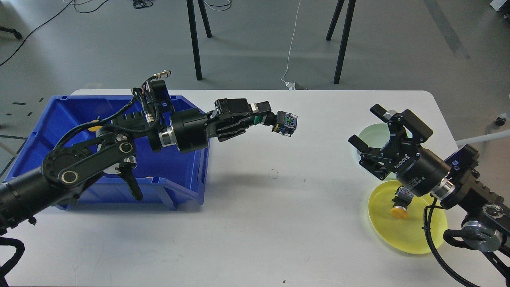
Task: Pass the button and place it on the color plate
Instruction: 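Lift the green button and extend the left gripper toward the table center, then move the right gripper to the left gripper and grasp the green button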
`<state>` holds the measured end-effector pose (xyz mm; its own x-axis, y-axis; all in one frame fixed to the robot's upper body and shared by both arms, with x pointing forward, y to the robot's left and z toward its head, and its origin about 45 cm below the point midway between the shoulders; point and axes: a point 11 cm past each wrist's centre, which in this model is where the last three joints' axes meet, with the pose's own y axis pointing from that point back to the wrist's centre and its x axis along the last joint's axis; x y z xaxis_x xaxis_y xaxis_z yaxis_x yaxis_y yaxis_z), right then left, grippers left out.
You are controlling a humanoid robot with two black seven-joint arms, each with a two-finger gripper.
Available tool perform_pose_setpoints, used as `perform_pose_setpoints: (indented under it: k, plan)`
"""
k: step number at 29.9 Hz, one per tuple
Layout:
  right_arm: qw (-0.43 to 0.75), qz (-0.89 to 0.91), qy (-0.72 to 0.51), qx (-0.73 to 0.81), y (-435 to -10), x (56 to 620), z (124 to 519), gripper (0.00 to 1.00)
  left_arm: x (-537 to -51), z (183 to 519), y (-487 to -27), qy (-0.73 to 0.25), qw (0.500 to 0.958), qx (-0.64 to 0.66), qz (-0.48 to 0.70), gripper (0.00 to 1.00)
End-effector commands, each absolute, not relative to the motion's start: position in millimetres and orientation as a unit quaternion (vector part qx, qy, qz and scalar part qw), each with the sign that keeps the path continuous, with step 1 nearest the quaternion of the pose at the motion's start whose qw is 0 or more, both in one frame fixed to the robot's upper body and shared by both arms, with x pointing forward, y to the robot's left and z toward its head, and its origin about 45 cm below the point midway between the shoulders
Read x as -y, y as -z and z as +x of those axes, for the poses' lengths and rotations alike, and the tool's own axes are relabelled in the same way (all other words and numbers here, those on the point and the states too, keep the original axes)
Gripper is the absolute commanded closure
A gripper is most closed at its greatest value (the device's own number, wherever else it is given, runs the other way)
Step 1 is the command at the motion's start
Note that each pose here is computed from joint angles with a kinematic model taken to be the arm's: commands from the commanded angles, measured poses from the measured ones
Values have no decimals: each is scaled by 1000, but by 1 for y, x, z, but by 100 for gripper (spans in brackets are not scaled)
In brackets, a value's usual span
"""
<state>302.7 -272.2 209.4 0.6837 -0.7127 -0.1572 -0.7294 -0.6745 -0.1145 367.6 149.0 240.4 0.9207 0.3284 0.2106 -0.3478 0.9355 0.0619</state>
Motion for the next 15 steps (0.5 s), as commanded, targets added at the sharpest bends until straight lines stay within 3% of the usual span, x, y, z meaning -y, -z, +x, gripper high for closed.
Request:
perform_pose_setpoints:
  k: [1,6,15]
  plan:
    - [104,-924,-59,-363,-207,234,306,1,-149,367,-240,-173,979,97,48,91]
    - [134,-923,-87,-349,-196,191,305,1,-149,368,-241,-174,979,98,46,91]
    - [151,-912,-117,-363,-179,171,312,1,-150,367,-239,-178,979,94,42,91]
